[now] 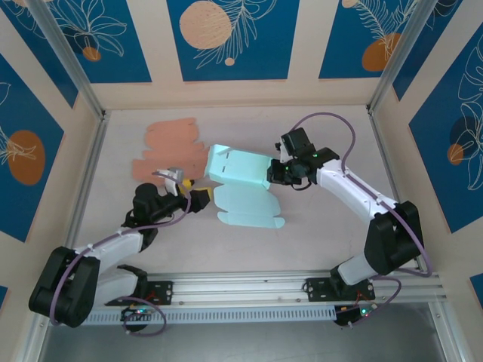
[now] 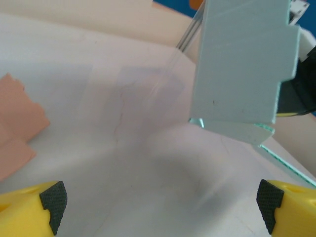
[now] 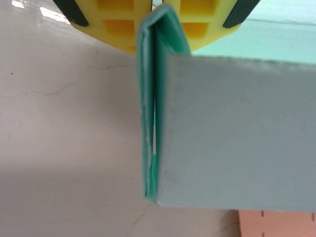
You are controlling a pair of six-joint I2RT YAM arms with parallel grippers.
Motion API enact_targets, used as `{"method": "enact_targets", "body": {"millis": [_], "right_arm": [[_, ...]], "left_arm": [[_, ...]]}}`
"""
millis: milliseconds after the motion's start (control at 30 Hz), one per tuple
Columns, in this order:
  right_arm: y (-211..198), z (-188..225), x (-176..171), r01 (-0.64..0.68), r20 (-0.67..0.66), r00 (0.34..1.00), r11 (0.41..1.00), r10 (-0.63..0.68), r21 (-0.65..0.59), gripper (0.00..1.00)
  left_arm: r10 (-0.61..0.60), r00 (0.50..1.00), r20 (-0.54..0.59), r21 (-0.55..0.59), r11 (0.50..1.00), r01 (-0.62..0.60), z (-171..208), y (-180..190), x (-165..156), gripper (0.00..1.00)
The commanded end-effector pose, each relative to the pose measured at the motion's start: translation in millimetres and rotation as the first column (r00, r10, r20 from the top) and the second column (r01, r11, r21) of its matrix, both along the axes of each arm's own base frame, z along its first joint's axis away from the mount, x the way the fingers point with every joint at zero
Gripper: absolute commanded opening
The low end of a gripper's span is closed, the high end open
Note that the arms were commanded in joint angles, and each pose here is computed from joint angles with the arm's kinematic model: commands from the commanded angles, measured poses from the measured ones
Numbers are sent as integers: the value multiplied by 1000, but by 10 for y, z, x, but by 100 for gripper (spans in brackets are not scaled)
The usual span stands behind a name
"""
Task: Fold the paper box
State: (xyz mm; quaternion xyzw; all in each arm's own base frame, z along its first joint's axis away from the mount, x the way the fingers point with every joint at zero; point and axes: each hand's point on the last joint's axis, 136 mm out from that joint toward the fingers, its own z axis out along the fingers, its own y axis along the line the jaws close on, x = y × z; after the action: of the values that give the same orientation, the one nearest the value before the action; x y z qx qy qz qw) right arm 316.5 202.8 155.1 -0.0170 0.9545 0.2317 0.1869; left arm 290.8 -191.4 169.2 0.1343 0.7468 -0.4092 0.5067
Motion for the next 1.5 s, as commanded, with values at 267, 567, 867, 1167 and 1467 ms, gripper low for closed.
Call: {"method": "enact_targets", "body": {"millis": [267, 567, 867, 1167, 1467], "right_arm": [[105, 85, -150, -79, 36, 996, 995, 77, 60, 2], [162, -2, -224, -104, 38, 994, 995, 104, -4, 2], [266, 12, -305, -132, 60, 989, 990, 135, -51, 2], [118, -208, -206, -53, 46, 997, 974, 64, -222, 2], [119, -446, -116, -86, -90, 994, 974, 68, -209, 2]], "left_arm": [[50, 986, 162, -39, 998, -44, 408, -20, 92, 100], [94, 971, 219, -51, 995, -85, 597, -6, 123, 99], [72, 976, 204, 51, 995, -85, 474, -153, 164, 86], [54, 982, 183, 98, 993, -73, 555, -231, 128, 67], [57, 996, 66, 77, 995, -62, 694, -60, -160, 92]]}}
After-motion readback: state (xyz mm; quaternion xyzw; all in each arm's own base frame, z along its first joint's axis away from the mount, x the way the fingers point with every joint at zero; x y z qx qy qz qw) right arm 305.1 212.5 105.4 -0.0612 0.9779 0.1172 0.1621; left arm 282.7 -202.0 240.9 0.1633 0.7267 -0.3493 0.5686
